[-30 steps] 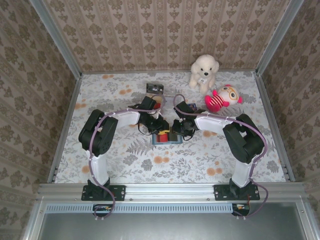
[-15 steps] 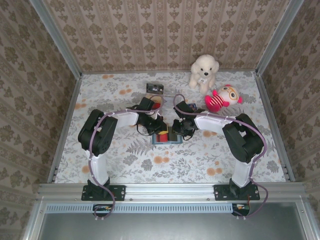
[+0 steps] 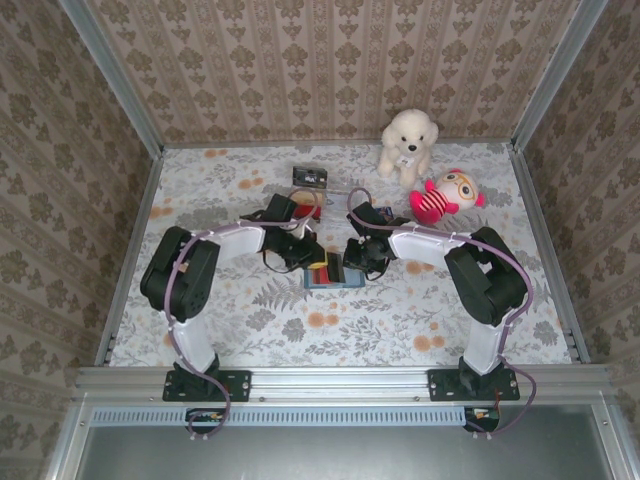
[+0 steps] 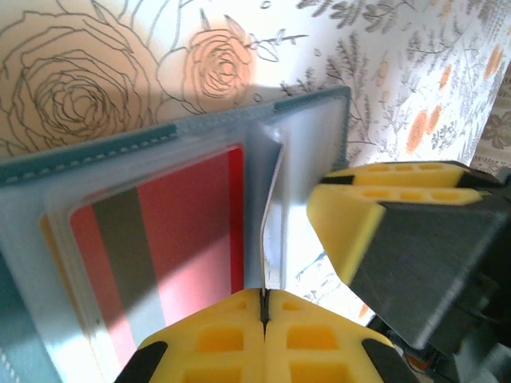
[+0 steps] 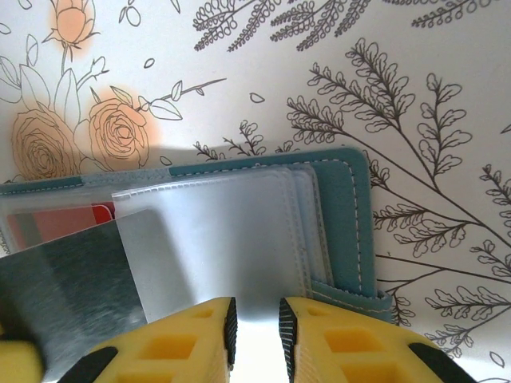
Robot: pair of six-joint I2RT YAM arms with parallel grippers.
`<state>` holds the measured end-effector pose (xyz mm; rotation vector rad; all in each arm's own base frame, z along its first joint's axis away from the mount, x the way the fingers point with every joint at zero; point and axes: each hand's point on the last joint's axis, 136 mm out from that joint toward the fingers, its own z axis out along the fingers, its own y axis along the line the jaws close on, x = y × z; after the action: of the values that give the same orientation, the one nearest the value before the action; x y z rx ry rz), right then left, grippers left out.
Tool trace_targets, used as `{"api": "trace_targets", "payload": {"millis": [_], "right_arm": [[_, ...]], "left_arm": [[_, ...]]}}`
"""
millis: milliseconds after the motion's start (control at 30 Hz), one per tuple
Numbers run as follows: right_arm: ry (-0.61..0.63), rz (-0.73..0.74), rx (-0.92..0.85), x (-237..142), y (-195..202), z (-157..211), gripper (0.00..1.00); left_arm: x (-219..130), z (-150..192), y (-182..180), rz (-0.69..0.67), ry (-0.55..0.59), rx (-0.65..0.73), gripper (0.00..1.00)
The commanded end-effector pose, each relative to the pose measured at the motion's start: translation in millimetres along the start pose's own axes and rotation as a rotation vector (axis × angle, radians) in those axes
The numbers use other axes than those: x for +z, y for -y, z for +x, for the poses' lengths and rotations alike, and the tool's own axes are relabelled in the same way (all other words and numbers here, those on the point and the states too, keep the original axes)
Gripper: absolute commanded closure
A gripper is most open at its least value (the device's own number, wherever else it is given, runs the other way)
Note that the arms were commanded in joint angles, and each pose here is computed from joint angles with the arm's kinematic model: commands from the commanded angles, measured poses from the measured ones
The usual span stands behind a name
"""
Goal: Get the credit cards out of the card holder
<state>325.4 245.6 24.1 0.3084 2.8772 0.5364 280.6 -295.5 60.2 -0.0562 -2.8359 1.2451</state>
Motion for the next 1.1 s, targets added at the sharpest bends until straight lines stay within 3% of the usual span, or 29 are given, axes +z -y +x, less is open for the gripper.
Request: {"api": "trace_targets", "payload": {"millis": [0, 300, 467, 567, 767, 900, 1067], "right_arm": [[-0.050, 0.063, 0.045, 10, 23, 18, 0.74], [0.129, -0.224, -0.019, -54, -41, -15, 0.57], [0.205, -0.432, -0.076, -96, -79, -23, 0.32], [0.251, -0.592, -0.101, -124, -101, -28, 0.24], [0.235, -0.818, -0.043, -154, -125, -45, 0.19], [0.234, -0.997, 0.039, -174, -135, -55, 0.23], [0.228, -1.052, 0.133, -183, -133, -70, 0.26]], "left_arm": [[-19, 4, -6, -0.050, 0.016, 0.020, 1.00], [-71, -27, 18, 0.034, 0.189, 0.107, 1.00], [-97, -37, 46, 0.114, 0.286, 0.146, 1.00], [-113, -43, 67, 0.178, 0.337, 0.162, 1.00], [-140, -53, 101, 0.289, 0.408, 0.141, 1.00], [-159, -60, 123, 0.361, 0.470, 0.144, 1.00], [-173, -63, 137, 0.409, 0.508, 0.134, 1.00]]}}
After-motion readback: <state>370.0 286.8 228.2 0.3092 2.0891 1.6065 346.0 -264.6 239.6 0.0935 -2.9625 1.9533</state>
